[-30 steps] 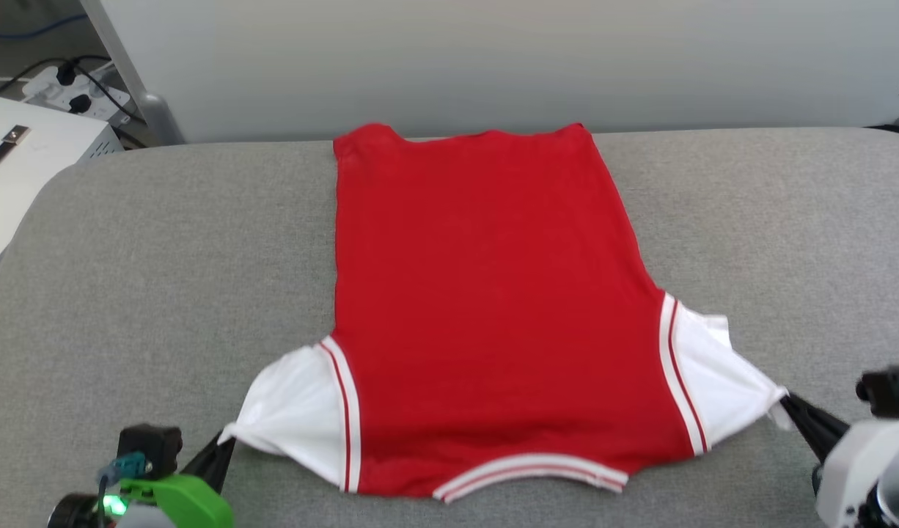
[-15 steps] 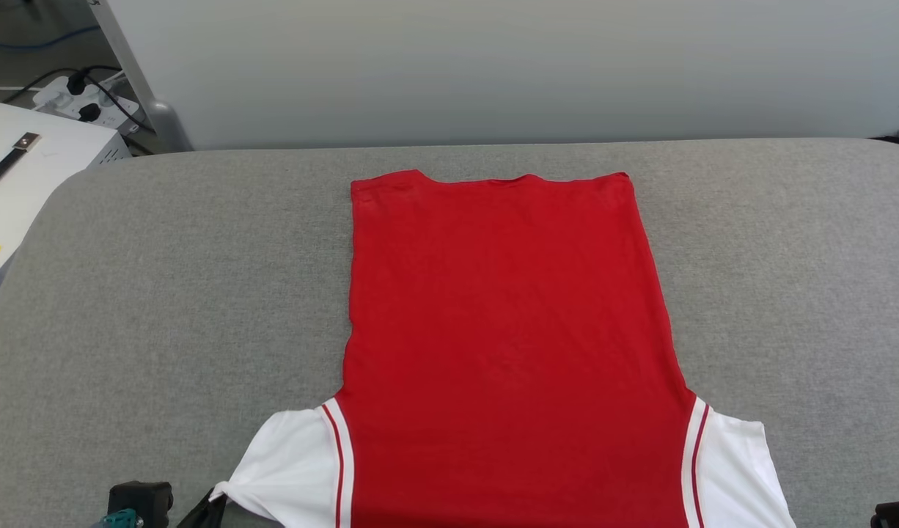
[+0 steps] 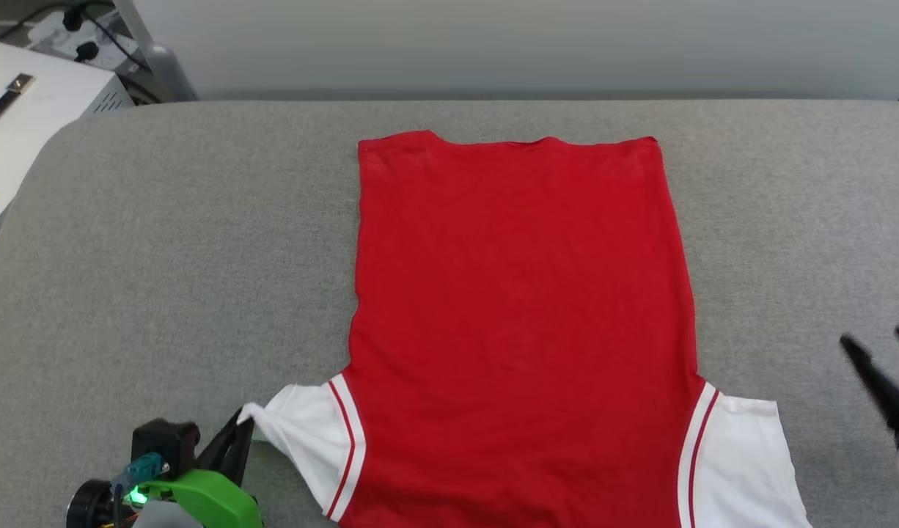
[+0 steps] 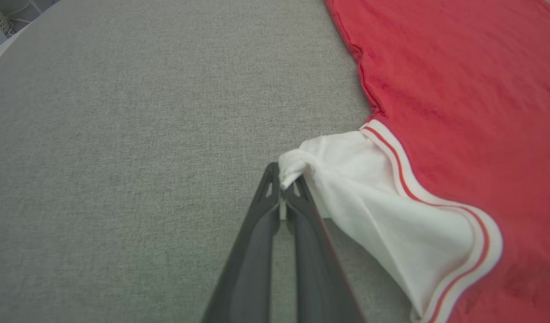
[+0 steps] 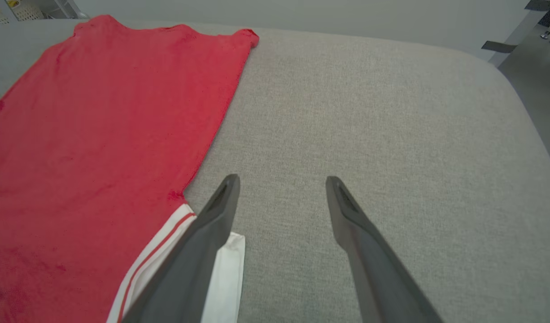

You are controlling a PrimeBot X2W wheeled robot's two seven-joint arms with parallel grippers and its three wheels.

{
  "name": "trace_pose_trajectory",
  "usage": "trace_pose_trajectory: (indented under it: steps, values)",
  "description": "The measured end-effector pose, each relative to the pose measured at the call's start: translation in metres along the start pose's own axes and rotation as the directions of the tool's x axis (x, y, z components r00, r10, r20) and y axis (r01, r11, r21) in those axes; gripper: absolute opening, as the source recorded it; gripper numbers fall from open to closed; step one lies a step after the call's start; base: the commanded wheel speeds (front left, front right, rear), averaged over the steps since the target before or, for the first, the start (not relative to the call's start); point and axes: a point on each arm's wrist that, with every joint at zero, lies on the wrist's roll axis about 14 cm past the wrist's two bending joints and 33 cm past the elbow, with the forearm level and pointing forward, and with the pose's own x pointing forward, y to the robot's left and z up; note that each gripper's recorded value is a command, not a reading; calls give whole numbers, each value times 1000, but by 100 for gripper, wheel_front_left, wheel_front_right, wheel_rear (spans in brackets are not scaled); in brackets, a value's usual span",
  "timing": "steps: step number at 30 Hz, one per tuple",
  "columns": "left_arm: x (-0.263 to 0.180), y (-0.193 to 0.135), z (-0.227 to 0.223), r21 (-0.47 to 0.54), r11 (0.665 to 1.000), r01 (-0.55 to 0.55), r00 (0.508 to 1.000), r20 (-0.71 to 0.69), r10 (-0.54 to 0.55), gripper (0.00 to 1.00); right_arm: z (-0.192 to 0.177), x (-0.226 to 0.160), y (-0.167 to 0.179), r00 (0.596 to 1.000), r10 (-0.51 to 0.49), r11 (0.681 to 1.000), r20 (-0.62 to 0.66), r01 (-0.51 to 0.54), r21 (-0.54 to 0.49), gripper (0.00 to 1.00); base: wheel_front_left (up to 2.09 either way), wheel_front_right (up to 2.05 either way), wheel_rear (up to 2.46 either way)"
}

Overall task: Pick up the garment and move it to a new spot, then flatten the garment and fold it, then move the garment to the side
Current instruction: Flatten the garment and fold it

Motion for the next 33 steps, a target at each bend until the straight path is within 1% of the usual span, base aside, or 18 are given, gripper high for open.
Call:
trace_pose_trajectory:
  steps: [4,7,10,12,14,16,18,21,23,26,27,29,31,33]
  values:
    - [13,-5,17,18,1000,16,999,47,-17,0,84,32,-3,986,11,996,167,4,-85,100,0,0,0]
    - [22,-7,25,8,1000,16,997,73,-17,0,132,60,2,976,41,992,214,-14,-127,100,0,0,0]
    - [30,-4,26,18,1000,7,997,78,-8,0,160,93,6,984,58,987,167,-32,-159,100,0,0,0]
    - [34,-1,25,25,1000,-2,997,75,0,0,164,118,7,995,61,987,83,-48,-152,100,0,0,0]
    - [40,1,24,22,1000,-8,997,74,6,0,159,145,9,997,60,986,-44,-66,-152,100,0,0,0]
    - [46,1,24,22,1000,-3,997,79,2,0,152,166,11,985,60,988,-161,-82,-129,100,0,0,0]
    - [52,3,24,30,1000,-6,997,83,3,0,142,188,15,957,59,987,-285,-98,-124,100,0,0,0]
    - [59,7,21,27,1000,-11,997,77,9,0,125,215,21,910,45,987,-413,-106,-124,100,0,0,0]
    - [63,8,19,31,999,-14,997,75,11,0,111,231,24,874,40,987,-484,-109,-115,100,0,0,0]
    - [69,12,14,25,999,-24,998,66,22,0,84,253,30,821,14,984,-570,-112,-136,100,0,0,0]
    - [72,15,7,13,999,-32,998,49,32,0,62,268,35,788,12,983,-615,-123,-138,100,0,0,0]
    - [72,20,-1,10,999,-45,999,27,45,0,40,279,42,757,22,982,-653,-139,-128,100,0,0,0]
    - [74,24,-5,3,999,-52,998,20,52,0,17,290,51,726,49,983,-685,-157,-96,100,0,0,0]
    - [75,27,-8,7,998,-58,998,15,58,0,2,295,55,706,53,982,-707,-166,-91,100,0,0,0]
